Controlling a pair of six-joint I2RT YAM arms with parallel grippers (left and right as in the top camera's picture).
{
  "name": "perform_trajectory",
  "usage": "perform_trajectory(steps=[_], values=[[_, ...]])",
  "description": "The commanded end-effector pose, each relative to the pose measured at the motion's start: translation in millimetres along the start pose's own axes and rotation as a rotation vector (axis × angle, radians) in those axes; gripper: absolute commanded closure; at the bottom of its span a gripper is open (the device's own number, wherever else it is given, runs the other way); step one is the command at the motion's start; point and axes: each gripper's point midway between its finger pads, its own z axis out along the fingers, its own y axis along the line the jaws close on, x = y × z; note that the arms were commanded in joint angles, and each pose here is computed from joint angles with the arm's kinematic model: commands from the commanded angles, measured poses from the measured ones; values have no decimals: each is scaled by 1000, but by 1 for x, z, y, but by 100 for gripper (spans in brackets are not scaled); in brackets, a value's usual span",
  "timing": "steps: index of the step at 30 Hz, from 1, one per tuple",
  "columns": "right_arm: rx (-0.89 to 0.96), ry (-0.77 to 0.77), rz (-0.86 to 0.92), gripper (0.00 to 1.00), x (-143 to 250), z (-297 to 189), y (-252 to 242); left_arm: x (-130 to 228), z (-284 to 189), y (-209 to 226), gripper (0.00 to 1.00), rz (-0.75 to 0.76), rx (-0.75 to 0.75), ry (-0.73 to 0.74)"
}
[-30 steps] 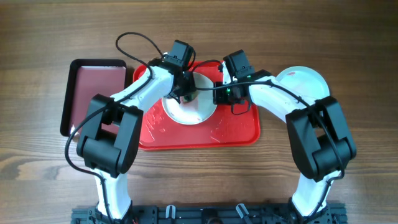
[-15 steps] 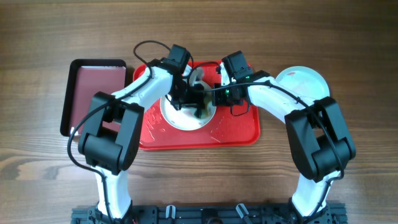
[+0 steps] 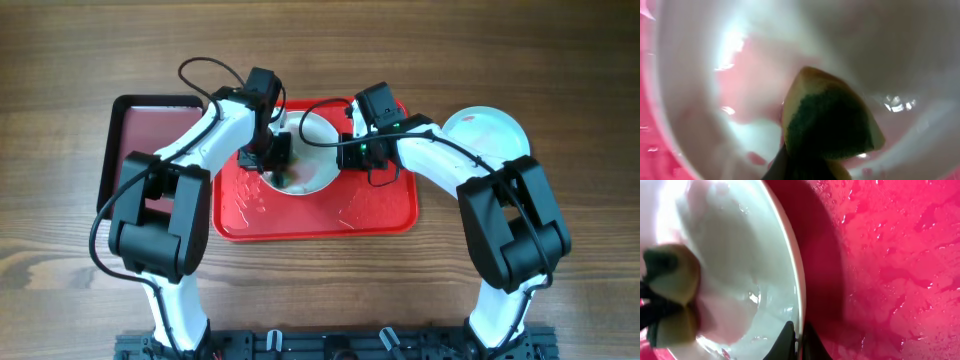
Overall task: Clean dirty plates on tray and stack at the side
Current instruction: 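Scrub the white plate with the sponge in the left gripper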
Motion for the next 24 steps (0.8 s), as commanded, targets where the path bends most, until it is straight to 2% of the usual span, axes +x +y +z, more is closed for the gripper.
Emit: perform_trajectory(steps=[1,4,7,12,14,19,24], values=[[52,25,-5,96,7,6,-19,-19,8,70,96,-158,-390,-126],[52,25,-5,96,7,6,-19,-30,3,69,96,-176,-457,-212],[52,25,-5,96,7,6,-19,-50,0,56,96,-209,-439,-323],[52,25,-5,96,7,6,-19,-67,4,19,96,-173,-321,-393],[51,25,-5,96,7,6,-18,-72,9,-12,96,-128,-215,-405],[50,27,-14,96,8,7,-17,-44,22,-97,96,223,100,-278],[50,27,-16,96,8,7,-17,4,22,-140,96,399,333,-110]])
